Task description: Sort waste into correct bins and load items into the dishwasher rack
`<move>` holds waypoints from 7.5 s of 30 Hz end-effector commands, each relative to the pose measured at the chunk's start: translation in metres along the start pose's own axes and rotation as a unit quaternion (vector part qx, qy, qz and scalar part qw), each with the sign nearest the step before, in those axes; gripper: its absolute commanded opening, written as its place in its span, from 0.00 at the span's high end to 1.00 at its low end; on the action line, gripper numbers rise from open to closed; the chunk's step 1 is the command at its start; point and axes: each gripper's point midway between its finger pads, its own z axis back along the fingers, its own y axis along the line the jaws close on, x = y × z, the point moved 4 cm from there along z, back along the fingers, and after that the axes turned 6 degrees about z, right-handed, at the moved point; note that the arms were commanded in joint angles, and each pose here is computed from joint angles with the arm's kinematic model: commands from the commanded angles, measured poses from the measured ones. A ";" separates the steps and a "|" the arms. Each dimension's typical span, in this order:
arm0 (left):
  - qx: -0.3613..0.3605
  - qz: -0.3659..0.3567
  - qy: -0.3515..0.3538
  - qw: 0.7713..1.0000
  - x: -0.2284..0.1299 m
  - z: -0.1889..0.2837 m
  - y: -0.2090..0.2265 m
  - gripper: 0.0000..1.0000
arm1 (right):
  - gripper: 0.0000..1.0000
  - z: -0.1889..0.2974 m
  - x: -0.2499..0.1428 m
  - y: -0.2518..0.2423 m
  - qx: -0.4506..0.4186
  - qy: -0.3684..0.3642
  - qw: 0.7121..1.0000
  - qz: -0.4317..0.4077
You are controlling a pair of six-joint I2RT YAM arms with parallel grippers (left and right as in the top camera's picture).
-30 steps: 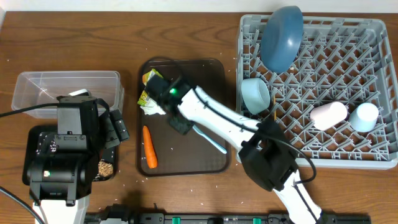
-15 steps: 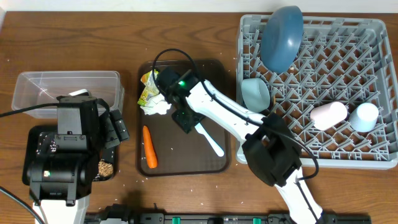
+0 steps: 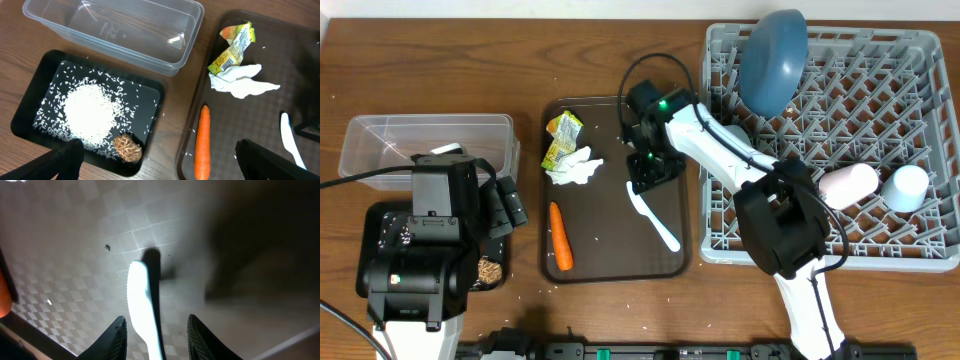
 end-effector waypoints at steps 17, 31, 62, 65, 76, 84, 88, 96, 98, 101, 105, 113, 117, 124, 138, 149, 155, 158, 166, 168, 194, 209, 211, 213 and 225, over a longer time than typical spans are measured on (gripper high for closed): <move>0.006 0.004 -0.008 1.000 0.004 0.003 0.002 0.02 | 0.99 -0.050 -0.019 0.013 0.008 0.033 0.999 0.028; 0.006 0.004 -0.008 1.000 0.004 0.003 0.002 0.02 | 0.88 -0.031 -0.011 0.034 -0.015 0.029 0.996 0.088; 0.006 0.004 -0.008 1.000 0.004 0.003 0.002 0.02 | 0.99 -0.069 -0.027 0.060 -0.216 0.092 0.943 0.236; 0.006 0.004 -0.008 1.000 0.004 0.003 0.002 0.02 | 0.99 -0.066 -0.026 0.059 -0.217 0.089 0.945 0.227; 0.006 0.004 -0.008 1.000 0.004 0.003 0.002 0.02 | 0.98 -0.051 -0.015 0.050 -0.268 0.068 0.940 0.199; 0.006 0.004 -0.008 1.000 0.004 0.003 0.002 0.02 | 0.82 -0.008 0.030 0.048 -0.201 -0.011 0.964 0.176; 0.006 0.004 -0.008 1.000 0.004 0.003 0.002 0.02 | 0.78 0.003 0.039 0.034 -0.187 -0.021 0.964 0.189; 0.006 0.004 -0.008 1.000 0.004 0.003 0.002 0.02 | 0.75 -0.007 0.031 0.018 -0.139 -0.003 0.971 0.195; 0.006 0.004 -0.008 1.000 0.004 0.003 0.002 0.02 | 0.75 -0.012 0.027 0.017 -0.137 0.004 0.971 0.197; 0.006 0.004 -0.008 1.000 0.004 0.003 0.002 0.02 | 0.70 -0.020 0.020 0.023 -0.116 0.019 0.968 0.222; 0.006 0.004 -0.008 1.000 0.004 0.003 0.002 0.02 | 0.69 -0.029 0.014 0.021 -0.115 0.027 0.969 0.219; 0.006 0.004 -0.008 1.000 0.004 0.003 0.002 0.02 | 0.99 -0.039 0.008 0.010 -0.124 0.033 0.972 0.195; 0.006 0.004 -0.008 1.000 0.004 0.003 0.002 0.02 | 0.99 -0.037 0.008 0.005 -0.149 0.033 0.974 0.166; 0.006 0.004 -0.008 1.000 0.004 0.003 0.002 0.02 | 0.99 -0.028 0.009 0.010 -0.150 0.034 0.976 0.156; 0.006 0.004 -0.008 1.000 0.004 0.003 0.002 0.02 | 0.99 0.029 0.021 0.030 -0.151 -0.037 0.979 0.131; 0.006 0.004 -0.008 1.000 0.004 0.003 0.002 0.02 | 0.59 0.033 0.019 0.032 -0.119 -0.043 0.980 0.155; 0.006 0.004 -0.008 1.000 0.004 0.003 0.002 0.02 | 0.61 0.012 0.008 0.023 -0.116 -0.024 0.980 0.159; 0.006 0.004 -0.008 1.000 0.004 0.003 0.002 0.02 | 0.64 0.000 0.002 0.017 -0.115 -0.014 0.981 0.155; 0.006 0.004 -0.008 1.000 0.004 0.003 0.002 0.02 | 0.75 -0.020 -0.013 0.007 -0.114 0.007 0.982 0.149; 0.006 0.004 -0.008 1.000 0.004 0.003 0.002 0.02 | 0.83 -0.025 -0.018 0.005 -0.114 0.015 0.982 0.148; 0.006 0.004 -0.008 1.000 0.004 0.003 0.002 0.02 | 0.99 0.033 -0.004 0.017 -0.149 -0.051 0.984 0.087; 0.006 0.004 -0.008 1.000 0.004 0.003 0.002 0.02 | 0.63 -0.001 -0.037 0.006 -0.137 0.027 0.987 0.077; 0.006 0.004 -0.008 1.000 0.004 0.003 0.002 0.02 | 0.63 -0.011 -0.041 0.002 -0.141 0.036 0.986 0.078; 0.006 0.004 -0.008 1.000 0.004 0.003 0.002 0.02 | 0.63 -0.021 -0.044 -0.002 -0.141 0.048 0.986 0.076; 0.006 0.004 -0.008 1.000 0.004 0.003 0.002 0.02 | 0.79 -0.036 -0.052 -0.012 -0.144 0.080 0.984 0.068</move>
